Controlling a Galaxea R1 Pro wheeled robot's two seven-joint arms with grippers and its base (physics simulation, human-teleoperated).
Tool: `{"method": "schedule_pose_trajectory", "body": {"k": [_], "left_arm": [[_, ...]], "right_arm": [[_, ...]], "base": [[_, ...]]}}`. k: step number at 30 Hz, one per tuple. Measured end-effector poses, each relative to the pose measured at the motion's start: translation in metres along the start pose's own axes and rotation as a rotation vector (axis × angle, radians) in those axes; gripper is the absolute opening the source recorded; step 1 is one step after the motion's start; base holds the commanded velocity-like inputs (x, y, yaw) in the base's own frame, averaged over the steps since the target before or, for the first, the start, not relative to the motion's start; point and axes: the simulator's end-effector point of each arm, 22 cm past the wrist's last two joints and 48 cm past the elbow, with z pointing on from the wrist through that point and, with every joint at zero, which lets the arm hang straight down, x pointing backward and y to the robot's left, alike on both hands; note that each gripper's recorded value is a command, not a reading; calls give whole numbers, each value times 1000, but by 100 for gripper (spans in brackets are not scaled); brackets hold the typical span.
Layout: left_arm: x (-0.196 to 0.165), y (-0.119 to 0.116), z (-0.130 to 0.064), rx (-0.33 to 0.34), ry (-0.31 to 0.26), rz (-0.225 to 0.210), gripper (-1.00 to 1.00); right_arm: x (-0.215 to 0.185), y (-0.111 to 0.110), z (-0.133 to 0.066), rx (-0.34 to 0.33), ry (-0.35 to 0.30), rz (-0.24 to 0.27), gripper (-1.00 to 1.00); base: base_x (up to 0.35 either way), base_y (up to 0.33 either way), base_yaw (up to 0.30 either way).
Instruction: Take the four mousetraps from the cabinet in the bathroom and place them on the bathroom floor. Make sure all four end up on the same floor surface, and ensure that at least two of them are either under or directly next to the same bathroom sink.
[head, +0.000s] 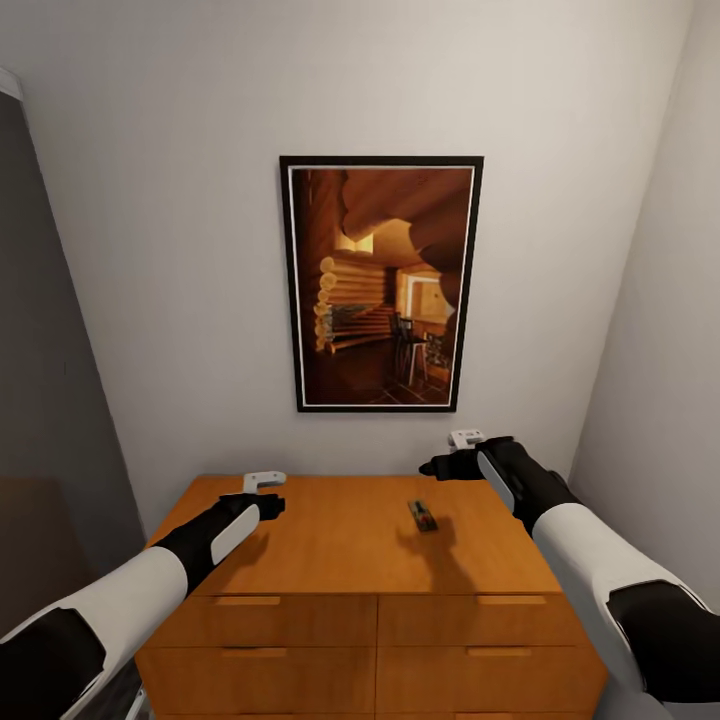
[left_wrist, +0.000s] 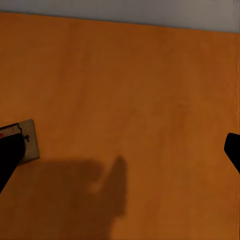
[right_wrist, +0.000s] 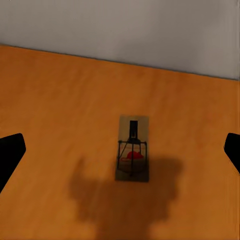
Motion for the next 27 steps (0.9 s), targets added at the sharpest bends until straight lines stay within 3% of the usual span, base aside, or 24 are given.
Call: {"method": "schedule_pose_trajectory", "body": {"k": [12, 21, 27], "left_arm": [[0, 1, 1, 0, 1, 0, 100], [0, -1, 0, 2, 1, 0, 100], [0, -1, 0, 2, 1, 1, 100]], "right_arm": [[1, -4, 1, 14, 2, 1, 100], [4, -21, 0, 95, 14, 6, 100], [16, -26, 0, 126, 68, 15, 100]], "base": [[121, 0, 0], [11, 0, 0], [1, 0, 0]]}}
